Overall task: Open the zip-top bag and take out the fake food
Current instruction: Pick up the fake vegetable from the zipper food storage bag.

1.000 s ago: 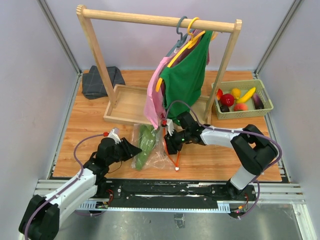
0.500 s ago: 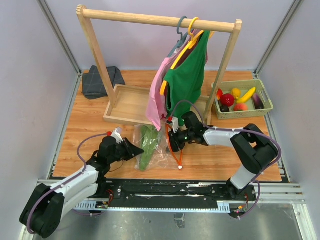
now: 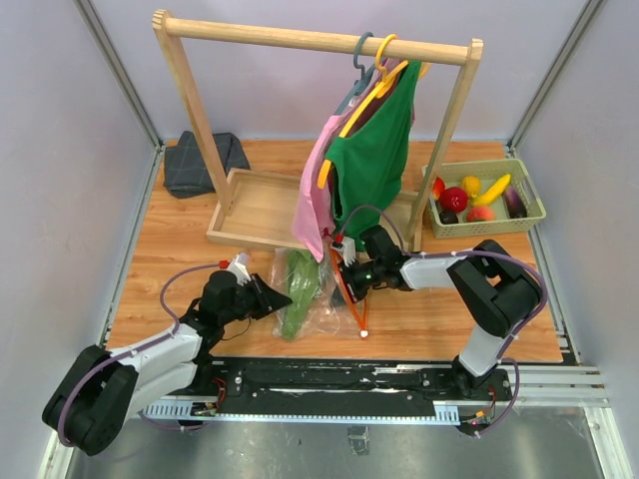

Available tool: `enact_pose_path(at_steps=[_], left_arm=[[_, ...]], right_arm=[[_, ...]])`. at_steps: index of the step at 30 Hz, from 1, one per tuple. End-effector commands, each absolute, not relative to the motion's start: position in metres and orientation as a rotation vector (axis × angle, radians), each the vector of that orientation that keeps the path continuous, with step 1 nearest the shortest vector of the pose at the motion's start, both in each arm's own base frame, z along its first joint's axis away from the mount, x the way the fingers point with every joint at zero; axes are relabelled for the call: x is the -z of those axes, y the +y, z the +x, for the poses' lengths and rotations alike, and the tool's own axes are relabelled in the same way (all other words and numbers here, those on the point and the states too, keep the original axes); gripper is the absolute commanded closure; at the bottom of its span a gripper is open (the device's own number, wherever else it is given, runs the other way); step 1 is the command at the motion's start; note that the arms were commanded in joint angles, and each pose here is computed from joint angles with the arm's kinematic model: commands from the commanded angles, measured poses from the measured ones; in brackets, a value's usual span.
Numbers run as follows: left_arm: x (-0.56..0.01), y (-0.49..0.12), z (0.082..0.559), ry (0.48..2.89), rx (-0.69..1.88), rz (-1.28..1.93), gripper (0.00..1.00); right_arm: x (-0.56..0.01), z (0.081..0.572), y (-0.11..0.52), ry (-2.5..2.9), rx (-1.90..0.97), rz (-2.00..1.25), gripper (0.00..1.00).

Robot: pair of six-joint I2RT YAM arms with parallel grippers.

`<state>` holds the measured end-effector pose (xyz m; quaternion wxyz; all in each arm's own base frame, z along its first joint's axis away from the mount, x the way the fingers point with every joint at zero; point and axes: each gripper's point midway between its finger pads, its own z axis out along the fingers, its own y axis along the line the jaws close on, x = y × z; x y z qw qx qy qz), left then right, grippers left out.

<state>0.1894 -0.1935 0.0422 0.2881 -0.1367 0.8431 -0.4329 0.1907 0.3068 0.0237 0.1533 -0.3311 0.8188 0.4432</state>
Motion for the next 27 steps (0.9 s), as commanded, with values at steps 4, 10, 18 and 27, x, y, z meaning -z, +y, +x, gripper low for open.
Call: enact_pose_path(at_steps=[4, 10, 18, 27], left_arm=[[-0.029, -0.201, 0.180, 2.331, 1.128, -0.335, 0.87], [-0.033, -0.206, 0.183, 2.323, 1.137, -0.321, 0.86], [-0.030, -0.210, 0.182, 2.354, 1.137, -0.289, 0.82], [-0.018, -0.208, 0.175, 2.409, 1.117, -0.258, 0.74]], right_arm=[[-0.039, 0.184, 0.326, 2.337, -1.441, -0.896, 0.87], [-0.047, 0.189, 0.327, 2.328, -1.507, -0.830, 0.65], [-0.044, 0.197, 0.326, 2.353, -1.502, -0.779, 0.57], [-0.049, 0.204, 0.333, 2.328, -1.578, -0.721, 0.51]])
